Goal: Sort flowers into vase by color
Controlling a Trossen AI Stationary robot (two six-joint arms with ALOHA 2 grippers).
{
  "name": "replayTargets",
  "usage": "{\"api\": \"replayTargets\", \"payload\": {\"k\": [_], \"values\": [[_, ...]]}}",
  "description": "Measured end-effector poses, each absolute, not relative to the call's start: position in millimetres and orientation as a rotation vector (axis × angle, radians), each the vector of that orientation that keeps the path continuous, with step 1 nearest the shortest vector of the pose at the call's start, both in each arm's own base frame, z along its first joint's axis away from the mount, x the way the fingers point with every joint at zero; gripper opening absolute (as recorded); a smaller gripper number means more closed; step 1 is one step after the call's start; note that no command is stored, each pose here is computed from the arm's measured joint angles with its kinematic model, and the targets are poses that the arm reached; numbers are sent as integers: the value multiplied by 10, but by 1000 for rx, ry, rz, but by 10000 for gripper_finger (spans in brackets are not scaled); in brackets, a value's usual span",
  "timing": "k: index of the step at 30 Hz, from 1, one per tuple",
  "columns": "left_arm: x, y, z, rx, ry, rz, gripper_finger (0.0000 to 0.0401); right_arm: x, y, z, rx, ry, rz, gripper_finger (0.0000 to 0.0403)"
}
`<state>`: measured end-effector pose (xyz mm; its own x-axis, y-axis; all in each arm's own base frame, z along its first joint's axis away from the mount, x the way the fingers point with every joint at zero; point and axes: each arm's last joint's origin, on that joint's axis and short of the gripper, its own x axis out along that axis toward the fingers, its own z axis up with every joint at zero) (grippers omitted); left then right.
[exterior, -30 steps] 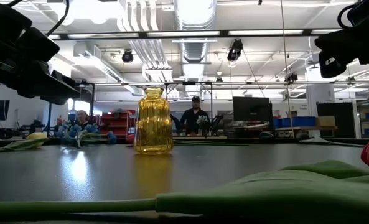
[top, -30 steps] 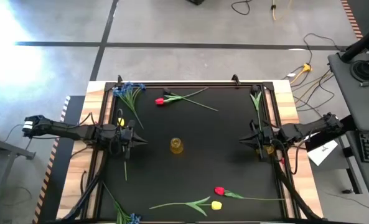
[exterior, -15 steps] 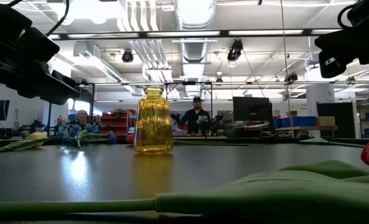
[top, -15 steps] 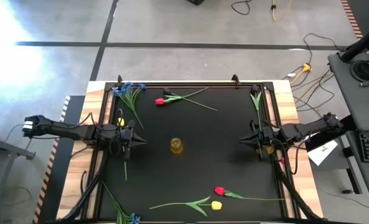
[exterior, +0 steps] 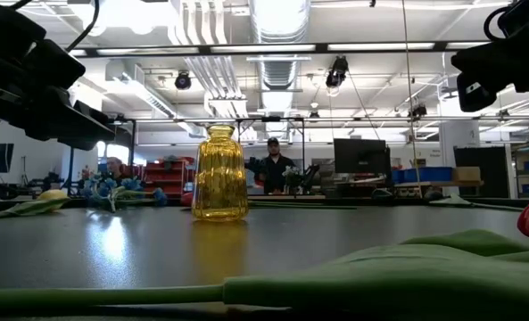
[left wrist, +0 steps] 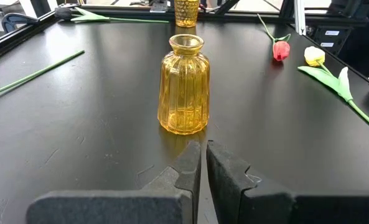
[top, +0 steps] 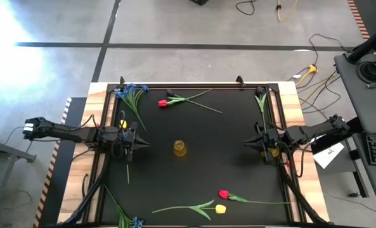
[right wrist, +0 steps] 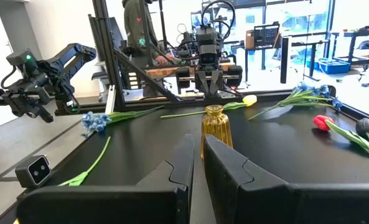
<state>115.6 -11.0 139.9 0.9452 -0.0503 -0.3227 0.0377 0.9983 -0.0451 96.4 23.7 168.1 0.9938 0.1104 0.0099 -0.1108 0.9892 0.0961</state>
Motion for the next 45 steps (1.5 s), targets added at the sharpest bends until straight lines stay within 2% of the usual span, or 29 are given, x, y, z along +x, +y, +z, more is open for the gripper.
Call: {"api": "replayTargets", "payload": {"k": [13,21,25,30,34,39,42,45], "values": [[1156,-110,1400,-39,329,-44,13,964,237,1684,107,-6,111,29],[1156,-110,1399,-38,330,-45,13,966,222,1822,393,-138,83,29],[1156,-110,1400,-39,329,-45,13,1014,225,1777,379,-53,29,28],[1157,-110,1400,-39,329,-44,13,1103,209,1991,419,148,-174,29],[1156,-110,1399,-39,330,-44,13,1328,250,2166,327,366,-288,29],[1156,-110,1399,-39,330,-44,13,1732,184,2345,300,499,-420,31],[1157,-110,1400,-39,329,-45,13,2051,11,2384,329,574,-459,52],[1157,-110,1400,-39,329,-45,13,2386,-279,2339,344,686,-468,91]]}}
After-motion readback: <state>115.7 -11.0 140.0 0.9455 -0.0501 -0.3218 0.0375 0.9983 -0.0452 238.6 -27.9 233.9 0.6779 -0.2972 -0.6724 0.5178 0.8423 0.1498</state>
